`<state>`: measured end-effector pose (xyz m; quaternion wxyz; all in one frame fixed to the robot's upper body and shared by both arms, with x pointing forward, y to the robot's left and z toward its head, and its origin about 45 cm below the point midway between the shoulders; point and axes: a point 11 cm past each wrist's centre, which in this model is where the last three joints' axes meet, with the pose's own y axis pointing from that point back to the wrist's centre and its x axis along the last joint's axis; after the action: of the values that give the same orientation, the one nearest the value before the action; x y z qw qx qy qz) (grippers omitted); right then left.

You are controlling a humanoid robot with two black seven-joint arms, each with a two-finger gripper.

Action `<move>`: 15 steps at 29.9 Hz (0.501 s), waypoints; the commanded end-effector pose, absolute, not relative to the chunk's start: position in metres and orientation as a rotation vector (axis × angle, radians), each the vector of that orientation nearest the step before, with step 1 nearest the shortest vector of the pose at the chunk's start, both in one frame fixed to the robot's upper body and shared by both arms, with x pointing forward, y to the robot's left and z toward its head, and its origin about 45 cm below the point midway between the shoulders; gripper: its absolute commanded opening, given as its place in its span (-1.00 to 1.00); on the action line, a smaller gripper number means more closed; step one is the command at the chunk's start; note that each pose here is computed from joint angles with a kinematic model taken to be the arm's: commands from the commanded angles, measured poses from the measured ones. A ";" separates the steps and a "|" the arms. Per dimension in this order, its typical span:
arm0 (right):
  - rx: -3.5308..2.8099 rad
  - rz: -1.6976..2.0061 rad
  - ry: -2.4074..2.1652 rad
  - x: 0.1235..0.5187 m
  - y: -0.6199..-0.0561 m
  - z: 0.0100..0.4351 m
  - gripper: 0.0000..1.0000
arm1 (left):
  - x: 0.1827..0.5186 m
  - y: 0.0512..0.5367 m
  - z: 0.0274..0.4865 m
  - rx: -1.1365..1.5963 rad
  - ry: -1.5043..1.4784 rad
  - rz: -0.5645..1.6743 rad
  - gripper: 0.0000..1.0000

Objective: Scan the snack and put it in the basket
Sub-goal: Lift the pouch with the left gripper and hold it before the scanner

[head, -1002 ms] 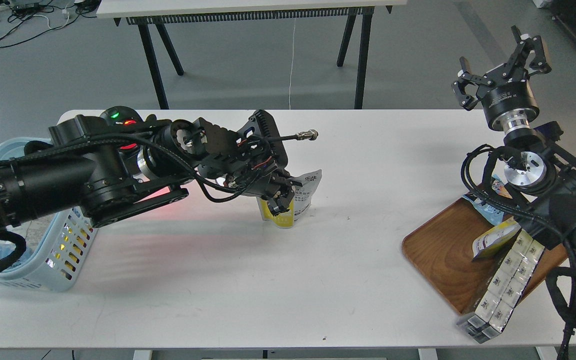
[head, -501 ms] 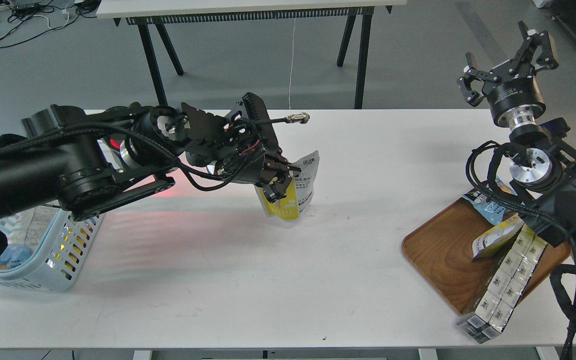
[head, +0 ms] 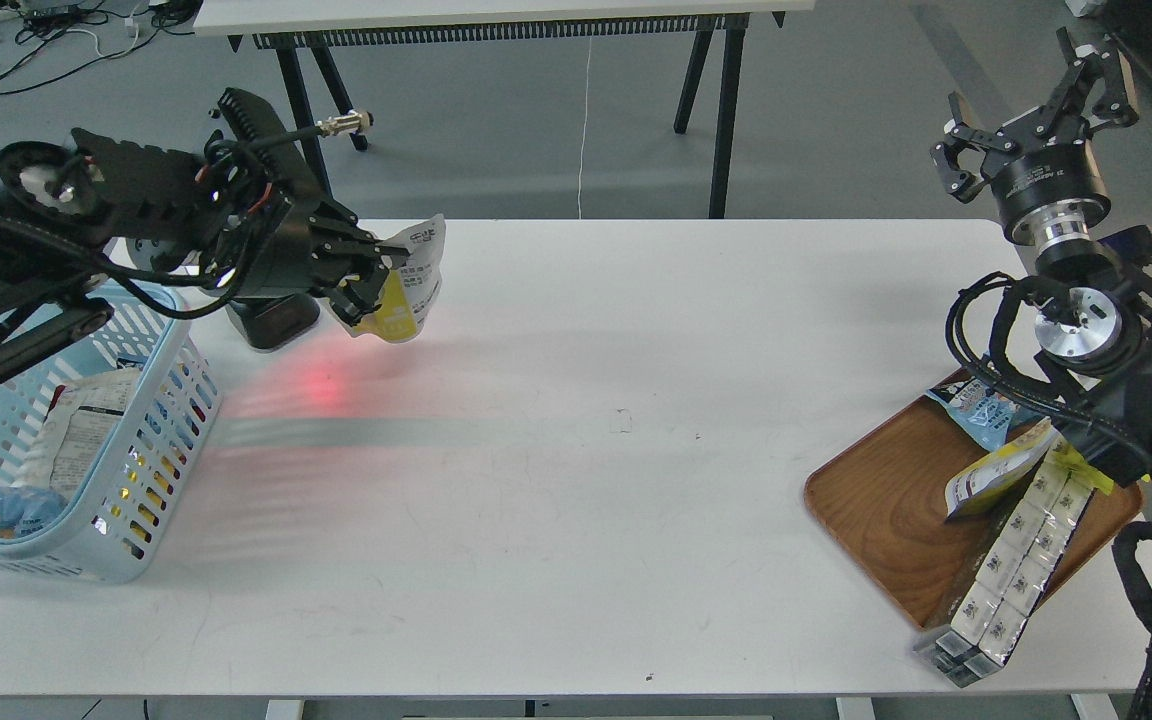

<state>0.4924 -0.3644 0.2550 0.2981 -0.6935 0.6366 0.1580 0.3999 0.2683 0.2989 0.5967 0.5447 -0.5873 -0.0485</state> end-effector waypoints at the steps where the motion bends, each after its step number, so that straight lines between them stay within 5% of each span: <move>1: -1.846 0.420 1.696 0.492 -0.365 0.253 0.99 | 0.399 0.283 0.293 1.288 -1.327 -0.109 -1.00; 15: -1.848 0.424 1.684 0.493 -0.360 0.255 0.99 | 0.401 0.297 0.293 1.306 -1.294 -0.107 -1.00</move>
<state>0.4931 -0.3614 0.2550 0.2967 -0.6959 0.6346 0.1582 0.4007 0.2974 0.2923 0.6059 0.5642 -0.5590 -0.0455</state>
